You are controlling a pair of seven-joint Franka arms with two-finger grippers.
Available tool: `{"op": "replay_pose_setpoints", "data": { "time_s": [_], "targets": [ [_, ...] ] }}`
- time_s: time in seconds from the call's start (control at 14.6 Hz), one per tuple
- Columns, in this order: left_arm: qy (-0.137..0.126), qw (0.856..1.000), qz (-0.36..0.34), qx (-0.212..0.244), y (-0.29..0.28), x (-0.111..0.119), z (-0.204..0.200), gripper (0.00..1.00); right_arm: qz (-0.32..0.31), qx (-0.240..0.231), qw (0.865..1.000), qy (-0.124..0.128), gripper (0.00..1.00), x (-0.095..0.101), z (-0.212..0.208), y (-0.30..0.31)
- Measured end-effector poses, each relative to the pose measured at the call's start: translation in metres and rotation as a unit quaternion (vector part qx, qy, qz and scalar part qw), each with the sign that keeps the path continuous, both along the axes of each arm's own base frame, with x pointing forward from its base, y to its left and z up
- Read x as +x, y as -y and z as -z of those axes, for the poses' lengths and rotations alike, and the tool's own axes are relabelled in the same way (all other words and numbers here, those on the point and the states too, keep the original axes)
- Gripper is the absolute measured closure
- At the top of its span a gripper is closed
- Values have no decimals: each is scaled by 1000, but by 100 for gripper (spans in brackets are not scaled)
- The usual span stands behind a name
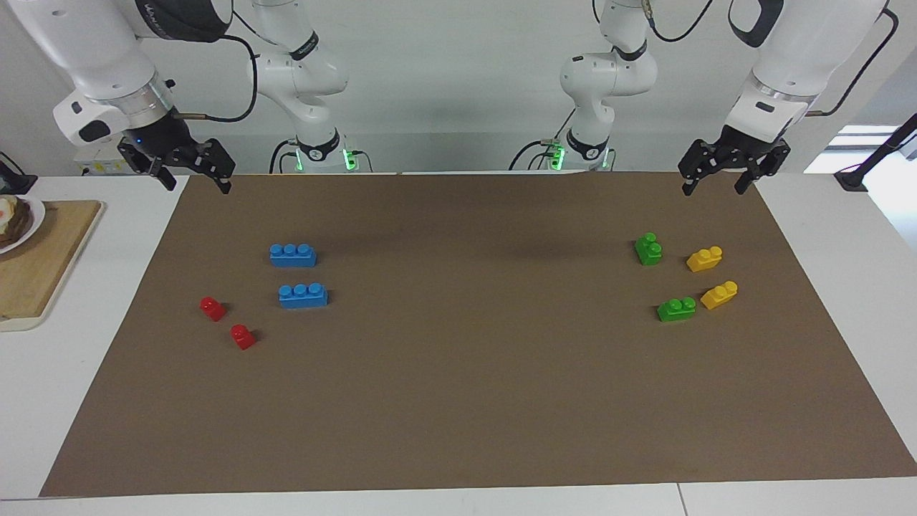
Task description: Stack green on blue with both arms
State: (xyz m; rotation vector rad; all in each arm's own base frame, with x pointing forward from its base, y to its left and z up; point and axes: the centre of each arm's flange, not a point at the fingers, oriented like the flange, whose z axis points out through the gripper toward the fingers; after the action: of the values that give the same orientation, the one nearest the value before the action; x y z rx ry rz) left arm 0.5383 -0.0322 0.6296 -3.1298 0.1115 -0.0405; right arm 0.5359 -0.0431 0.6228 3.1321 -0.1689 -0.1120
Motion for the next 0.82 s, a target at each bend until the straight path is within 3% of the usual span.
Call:
{"op": "replay_pose_setpoints", "data": {
  "time_s": [0.68, 0.82],
  "targets": [
    [0, 1000, 0, 0, 0, 0, 0, 0, 4, 0, 1000, 0, 0, 0, 0, 0],
    [0, 1000, 0, 0, 0, 0, 0, 0, 45, -3, 999, 1, 0, 0, 0, 1]
  ]
}}
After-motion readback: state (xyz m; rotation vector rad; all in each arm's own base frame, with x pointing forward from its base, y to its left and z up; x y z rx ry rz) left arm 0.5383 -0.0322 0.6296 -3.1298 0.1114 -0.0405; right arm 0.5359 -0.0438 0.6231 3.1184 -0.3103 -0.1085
